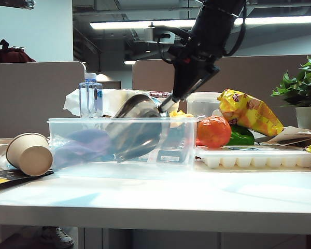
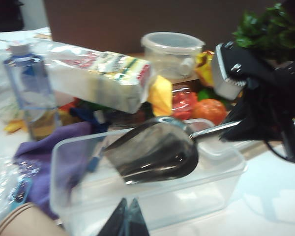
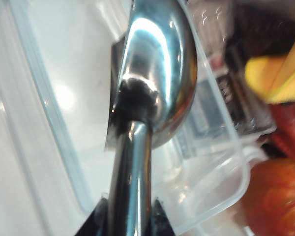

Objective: Pick up the metal ice scoop from the table and place it inside the transparent plastic box.

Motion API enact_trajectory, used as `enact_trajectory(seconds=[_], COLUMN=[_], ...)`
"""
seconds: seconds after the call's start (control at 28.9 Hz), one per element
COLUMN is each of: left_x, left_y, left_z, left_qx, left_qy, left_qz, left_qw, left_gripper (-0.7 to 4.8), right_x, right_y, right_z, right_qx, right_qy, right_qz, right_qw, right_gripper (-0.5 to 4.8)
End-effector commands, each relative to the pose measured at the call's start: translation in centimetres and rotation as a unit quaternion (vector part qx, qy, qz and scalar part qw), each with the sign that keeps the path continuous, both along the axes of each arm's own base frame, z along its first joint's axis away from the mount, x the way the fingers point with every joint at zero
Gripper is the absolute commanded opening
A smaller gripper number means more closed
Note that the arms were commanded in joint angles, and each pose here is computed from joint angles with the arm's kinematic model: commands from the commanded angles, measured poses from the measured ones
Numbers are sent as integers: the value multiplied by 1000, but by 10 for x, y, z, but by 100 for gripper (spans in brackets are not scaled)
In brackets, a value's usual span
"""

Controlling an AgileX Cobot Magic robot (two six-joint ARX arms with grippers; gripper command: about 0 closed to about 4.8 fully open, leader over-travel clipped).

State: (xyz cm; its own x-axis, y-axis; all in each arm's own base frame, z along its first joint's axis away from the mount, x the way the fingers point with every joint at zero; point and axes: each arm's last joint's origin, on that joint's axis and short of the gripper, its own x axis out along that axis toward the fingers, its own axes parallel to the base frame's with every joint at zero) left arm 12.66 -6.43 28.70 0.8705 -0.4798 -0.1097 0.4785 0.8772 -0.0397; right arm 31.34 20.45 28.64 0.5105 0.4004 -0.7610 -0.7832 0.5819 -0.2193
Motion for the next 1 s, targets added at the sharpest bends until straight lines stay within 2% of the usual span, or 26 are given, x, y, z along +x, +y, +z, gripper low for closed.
enact_trajectory(seconds=[0.03,0.38,0.52,0.8,0.9,1.0], left_x=[2,3,3,3,3,3], left_y=[4,6,6,6,6,6], left_z=[2,2,2,2,2,2], left_qx=[-2,-2,-2,-2,-2,-2], left_qy=[-4,-4,-4,-4,-4,-4], left_qz=[12,22,23,22,21,22], left_qw=[1000,1000,1000,1000,1000,1000], left_gripper=[-5,-5,-5,-5,-5,-5], right_x=[10,27,20,23,27,30], right_y=[6,41,55,55,55,58], right_z=[13,20,25,23,25,29], right_qx=[8,-7,10,15,38,86], right_qy=[-34,9,-5,-7,-12,-11], right_qz=[1,42,67,66,60,66], right_qw=[999,999,998,998,997,994], right_gripper=[-6,-6,-6,-6,-6,-6])
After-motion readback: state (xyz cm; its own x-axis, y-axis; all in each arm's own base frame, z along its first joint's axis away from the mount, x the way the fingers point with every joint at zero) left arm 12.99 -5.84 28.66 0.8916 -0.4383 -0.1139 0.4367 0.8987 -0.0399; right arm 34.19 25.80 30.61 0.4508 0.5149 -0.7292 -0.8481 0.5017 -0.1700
